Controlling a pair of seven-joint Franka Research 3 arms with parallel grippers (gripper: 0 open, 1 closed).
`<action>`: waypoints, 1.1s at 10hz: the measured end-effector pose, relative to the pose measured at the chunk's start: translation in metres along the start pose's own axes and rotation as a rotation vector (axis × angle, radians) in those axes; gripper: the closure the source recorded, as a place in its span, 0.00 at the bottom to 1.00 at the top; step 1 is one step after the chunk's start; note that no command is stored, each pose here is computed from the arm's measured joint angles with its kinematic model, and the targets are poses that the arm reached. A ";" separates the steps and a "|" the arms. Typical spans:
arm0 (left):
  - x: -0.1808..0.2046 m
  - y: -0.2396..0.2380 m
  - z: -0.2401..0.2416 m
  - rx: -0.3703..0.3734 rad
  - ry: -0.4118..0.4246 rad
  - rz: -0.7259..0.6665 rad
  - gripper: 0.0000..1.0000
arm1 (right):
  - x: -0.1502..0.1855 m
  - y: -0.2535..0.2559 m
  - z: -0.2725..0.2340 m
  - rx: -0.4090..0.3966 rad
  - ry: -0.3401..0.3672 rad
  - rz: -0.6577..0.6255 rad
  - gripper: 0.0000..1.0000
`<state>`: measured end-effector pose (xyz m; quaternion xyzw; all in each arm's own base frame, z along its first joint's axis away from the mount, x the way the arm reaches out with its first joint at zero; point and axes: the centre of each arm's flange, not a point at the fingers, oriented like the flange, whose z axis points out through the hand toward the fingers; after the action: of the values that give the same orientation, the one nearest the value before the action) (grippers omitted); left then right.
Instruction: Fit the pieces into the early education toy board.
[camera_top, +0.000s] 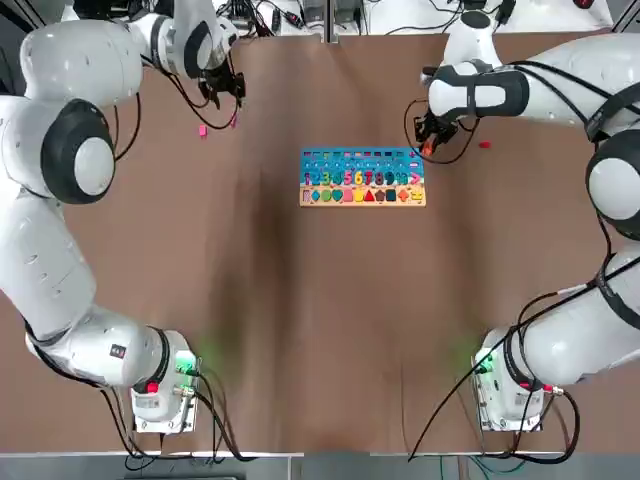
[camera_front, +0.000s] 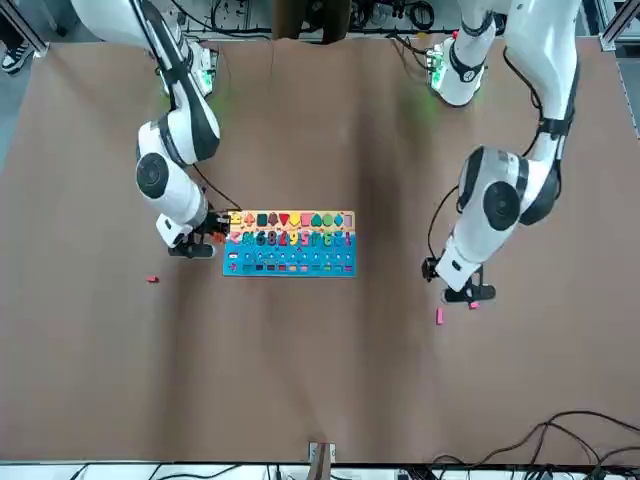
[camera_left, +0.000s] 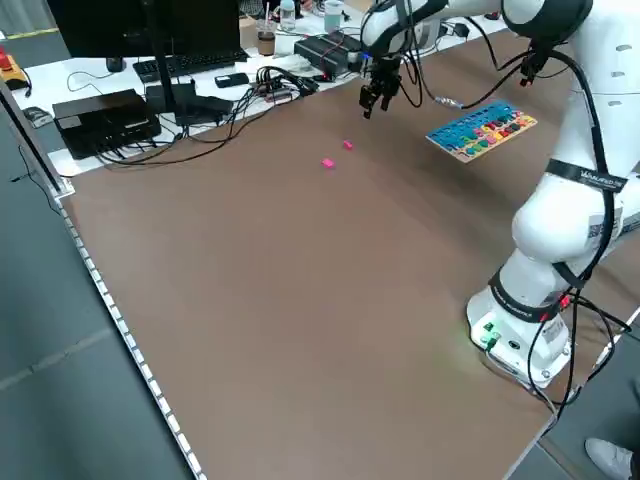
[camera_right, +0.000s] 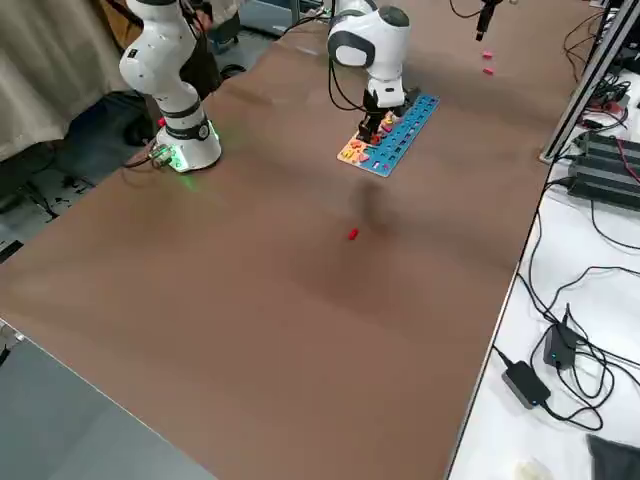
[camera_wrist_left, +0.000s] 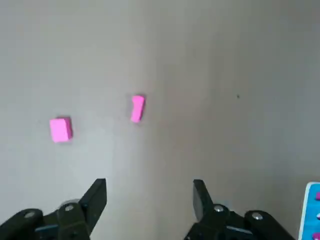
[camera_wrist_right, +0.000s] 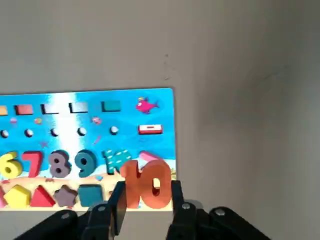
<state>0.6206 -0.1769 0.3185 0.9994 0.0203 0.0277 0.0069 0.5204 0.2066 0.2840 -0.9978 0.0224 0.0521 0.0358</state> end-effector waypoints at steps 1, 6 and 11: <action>0.007 -0.004 -0.001 -0.003 0.009 0.003 0.22 | -0.003 -0.012 0.001 0.013 0.017 -0.014 0.60; 0.042 -0.027 0.029 -0.003 0.003 0.033 0.22 | -0.010 -0.038 0.054 0.027 0.054 -0.056 0.60; 0.043 -0.033 0.049 0.000 -0.020 0.038 0.22 | -0.017 -0.037 0.079 0.023 0.048 -0.060 0.60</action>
<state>0.6647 -0.1425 0.2717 0.9998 0.0013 0.0176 0.0065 0.4975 0.2497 0.2102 -0.9985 -0.0061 0.0267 0.0483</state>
